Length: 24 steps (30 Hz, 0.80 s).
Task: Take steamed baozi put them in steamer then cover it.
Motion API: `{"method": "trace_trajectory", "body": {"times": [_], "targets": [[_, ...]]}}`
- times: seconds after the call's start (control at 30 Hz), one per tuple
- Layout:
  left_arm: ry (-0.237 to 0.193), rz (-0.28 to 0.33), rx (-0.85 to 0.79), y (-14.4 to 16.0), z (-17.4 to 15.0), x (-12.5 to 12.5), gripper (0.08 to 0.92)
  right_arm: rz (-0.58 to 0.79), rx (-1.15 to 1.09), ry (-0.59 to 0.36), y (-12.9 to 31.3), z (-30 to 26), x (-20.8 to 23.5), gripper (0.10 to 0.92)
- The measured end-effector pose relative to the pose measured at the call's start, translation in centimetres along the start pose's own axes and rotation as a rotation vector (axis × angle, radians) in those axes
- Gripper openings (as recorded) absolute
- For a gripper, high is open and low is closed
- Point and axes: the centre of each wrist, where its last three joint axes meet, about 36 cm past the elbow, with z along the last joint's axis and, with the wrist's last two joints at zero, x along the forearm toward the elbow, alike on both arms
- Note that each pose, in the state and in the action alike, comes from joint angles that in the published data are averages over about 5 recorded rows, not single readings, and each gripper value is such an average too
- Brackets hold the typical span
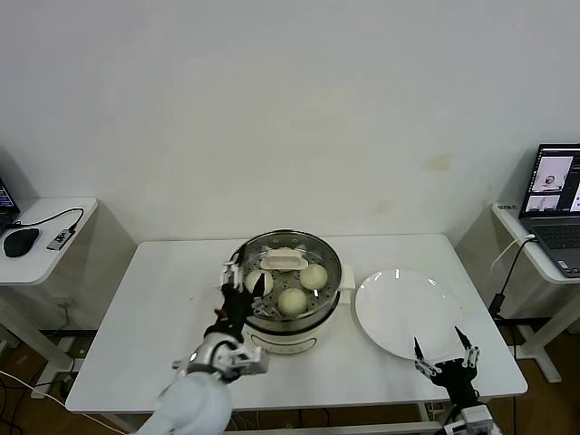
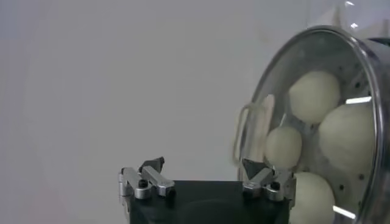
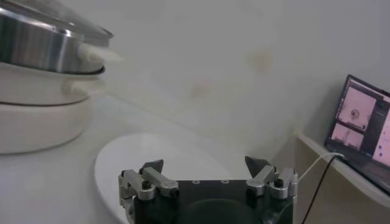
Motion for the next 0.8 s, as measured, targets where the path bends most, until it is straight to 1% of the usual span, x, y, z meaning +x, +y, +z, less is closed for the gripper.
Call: {"method": "trace_trajectory", "body": {"times": [0.1, 0.17, 0.3, 0.4, 0.5, 0.6, 0.8], "targets": [[-0.014, -0.002, 0.172, -0.5, 2.0, 1.0, 0.823, -0.012, -0.018, -0.021, 0.1, -0.2, 0.1, 0.823], [-0.011, -0.01, 0.301, -1.0, 3.5, 1.7, 0.823, -0.024, -0.03, -0.035, 0.2, -0.4, 0.3, 0.823], [0.017, -0.04, 0.549, -1.9, 6.2, 3.4, 0.823, -0.053, -0.058, -0.057, 0.1, -0.5, 0.7, 0.823], [0.046, -0.073, 0.697, -2.7, 7.8, 5.0, 0.823, -0.081, -0.085, -0.061, 0.1, -0.3, 1.2, 0.823], [0.083, -0.093, 0.798, -3.6, 9.1, 6.7, 0.823, -0.106, -0.111, -0.055, 0.3, 0.0, 1.7, 0.823], [0.12, -0.1, 0.867, -4.6, 10.1, 8.4, 0.823, -0.125, -0.131, -0.047, 0.5, 0.2, 2.1, 0.823], [0.171, -0.098, 0.96, -5.5, 11.6, 11.2, 0.823, -0.156, -0.159, -0.026, 1.2, 0.6, 2.6, 0.823]]}}
